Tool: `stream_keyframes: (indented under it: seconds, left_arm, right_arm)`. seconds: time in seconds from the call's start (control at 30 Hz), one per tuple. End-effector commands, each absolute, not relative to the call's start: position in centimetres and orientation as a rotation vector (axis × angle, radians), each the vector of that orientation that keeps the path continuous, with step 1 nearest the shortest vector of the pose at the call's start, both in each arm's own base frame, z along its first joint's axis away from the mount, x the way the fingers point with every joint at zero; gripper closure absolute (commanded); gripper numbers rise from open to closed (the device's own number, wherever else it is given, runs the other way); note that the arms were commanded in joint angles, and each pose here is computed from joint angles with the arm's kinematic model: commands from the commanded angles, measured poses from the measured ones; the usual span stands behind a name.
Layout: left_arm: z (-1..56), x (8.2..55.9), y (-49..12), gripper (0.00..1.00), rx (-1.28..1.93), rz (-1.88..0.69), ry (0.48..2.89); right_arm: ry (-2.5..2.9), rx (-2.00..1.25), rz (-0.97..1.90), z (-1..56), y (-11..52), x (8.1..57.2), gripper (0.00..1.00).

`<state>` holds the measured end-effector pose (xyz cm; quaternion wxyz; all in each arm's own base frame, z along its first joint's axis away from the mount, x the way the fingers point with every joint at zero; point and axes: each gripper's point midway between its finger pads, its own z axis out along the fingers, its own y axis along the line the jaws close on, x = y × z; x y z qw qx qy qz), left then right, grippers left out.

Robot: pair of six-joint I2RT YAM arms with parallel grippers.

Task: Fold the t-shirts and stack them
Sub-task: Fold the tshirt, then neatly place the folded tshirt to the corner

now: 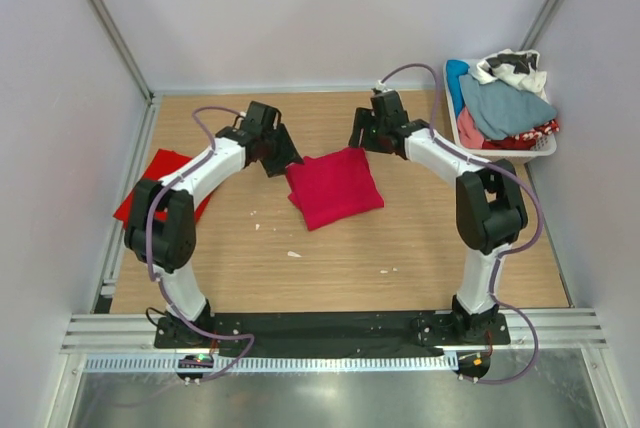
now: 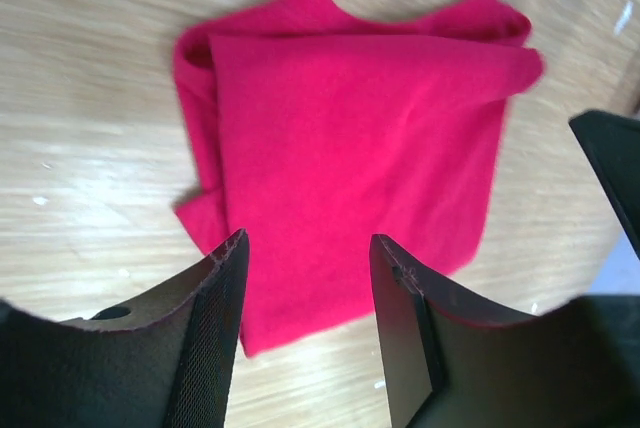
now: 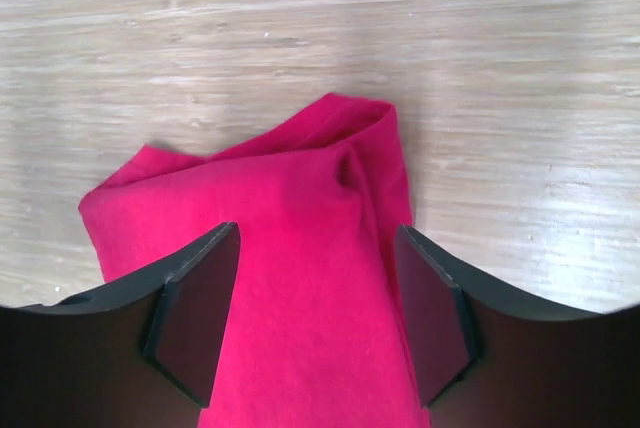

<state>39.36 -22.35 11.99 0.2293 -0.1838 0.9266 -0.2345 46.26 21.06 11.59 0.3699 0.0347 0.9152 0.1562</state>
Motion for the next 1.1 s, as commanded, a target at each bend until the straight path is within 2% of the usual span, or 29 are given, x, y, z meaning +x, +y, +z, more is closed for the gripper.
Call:
stream_keyframes:
  seconds: [0.0, 0.27, 0.4, 0.53, 0.6, 0.8, 1.07]
  left_arm:
    - [13.1, 41.6, -20.8, 0.47, -0.515, -0.602, 2.486]
    - [12.1, 40.4, -19.6, 0.43, -0.486, -0.555, 2.485]
    - [10.8, 38.9, -20.4, 0.43, -0.463, -0.602, 2.52]
    - [9.8, 36.9, -20.8, 0.3, -0.46, -0.616, 2.528]
    - [8.8, 36.1, -21.3, 0.28, -0.479, -0.675, 2.534]
    - [6.5, 35.5, -21.9, 0.34, -0.508, -0.727, 2.553]
    - [5.0, 35.9, -22.6, 0.37, -0.548, -0.751, 2.566]
  right_arm:
    - [2.222, 0.1, 0.437, 14.7, 21.4, 48.9, 0.3]
    - [2.232, 0.113, 0.43, 13.7, 18.6, 45.7, 0.31]
    - [2.282, -0.016, 0.525, 12.3, 19.7, 43.2, 0.31]
    - [2.369, -0.003, 0.568, 10.5, 19.2, 41.5, 0.22]
    - [2.388, 0.022, 0.685, 9.6, 19.2, 40.9, 0.22]
    - [2.38, 0.091, 0.9, 7.8, 18.9, 40.2, 0.3]
    - [2.381, 0.125, 1.059, 5.4, 19.1, 40.6, 0.3]
